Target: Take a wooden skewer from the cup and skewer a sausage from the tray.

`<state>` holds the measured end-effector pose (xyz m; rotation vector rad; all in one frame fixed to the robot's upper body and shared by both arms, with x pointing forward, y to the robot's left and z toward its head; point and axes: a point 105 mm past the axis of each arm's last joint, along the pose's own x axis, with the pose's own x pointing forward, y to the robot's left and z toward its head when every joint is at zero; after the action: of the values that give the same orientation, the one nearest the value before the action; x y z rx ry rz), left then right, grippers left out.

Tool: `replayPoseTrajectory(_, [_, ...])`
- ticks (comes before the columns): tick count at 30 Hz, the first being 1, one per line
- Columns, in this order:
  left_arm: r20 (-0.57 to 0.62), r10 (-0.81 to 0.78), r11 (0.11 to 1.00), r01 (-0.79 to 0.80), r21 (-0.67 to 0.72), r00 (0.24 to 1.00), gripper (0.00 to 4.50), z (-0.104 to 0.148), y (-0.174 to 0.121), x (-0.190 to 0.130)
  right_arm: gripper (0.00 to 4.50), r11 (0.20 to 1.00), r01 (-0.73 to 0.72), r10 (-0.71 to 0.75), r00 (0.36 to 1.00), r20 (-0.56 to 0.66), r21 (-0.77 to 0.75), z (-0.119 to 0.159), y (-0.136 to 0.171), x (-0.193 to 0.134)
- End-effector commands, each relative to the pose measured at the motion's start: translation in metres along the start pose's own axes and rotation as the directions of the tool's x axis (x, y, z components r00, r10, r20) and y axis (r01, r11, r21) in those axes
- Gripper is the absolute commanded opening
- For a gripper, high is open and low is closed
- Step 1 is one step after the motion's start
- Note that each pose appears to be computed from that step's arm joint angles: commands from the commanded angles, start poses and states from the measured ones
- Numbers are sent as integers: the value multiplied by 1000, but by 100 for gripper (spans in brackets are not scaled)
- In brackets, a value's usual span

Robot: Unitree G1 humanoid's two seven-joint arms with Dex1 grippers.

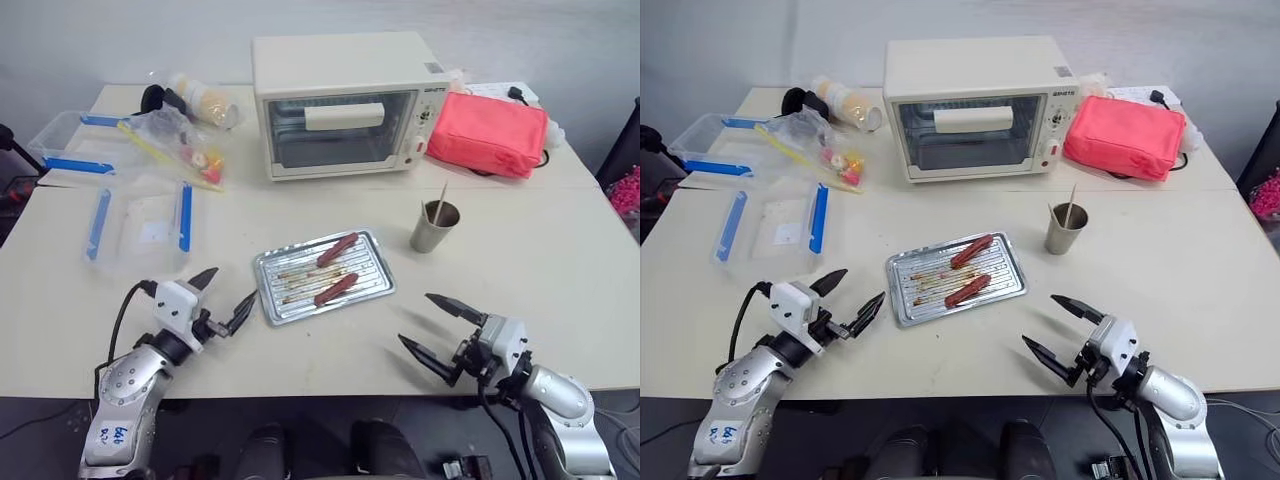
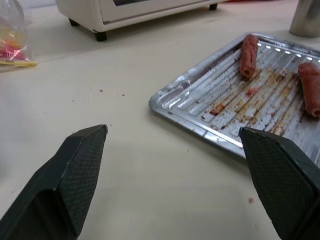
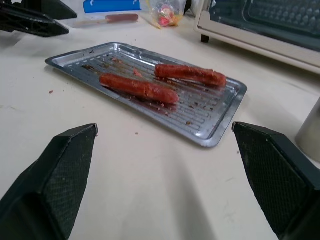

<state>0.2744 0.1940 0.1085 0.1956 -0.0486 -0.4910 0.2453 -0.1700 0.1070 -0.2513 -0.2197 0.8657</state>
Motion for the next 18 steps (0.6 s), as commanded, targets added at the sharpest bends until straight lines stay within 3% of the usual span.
replayPoseTrajectory(1, [17, 10, 1000, -11, 20, 1000, 447, 6, 7, -3, 450, 999, -5, 6, 1000, 21, -33, 7, -3, -1])
replayPoseTrajectory(3, [48, -32, 998, 35, -54, 998, 447, 11, 4, -5, 450, 999, -5, 6, 1000, 22, -32, 6, -4, -1])
replayPoseTrajectory(10, [93, -246, 968, 249, -24, 965, 447, 34, 5, -20, 450, 998, 32, -31, 999, 17, -54, 21, -23, -11])
replayPoseTrajectory(18, [59, -524, 851, 524, 21, 849, 447, 55, 2, -29, 450, 972, 141, -172, 972, -159, -189, 31, -66, -85])
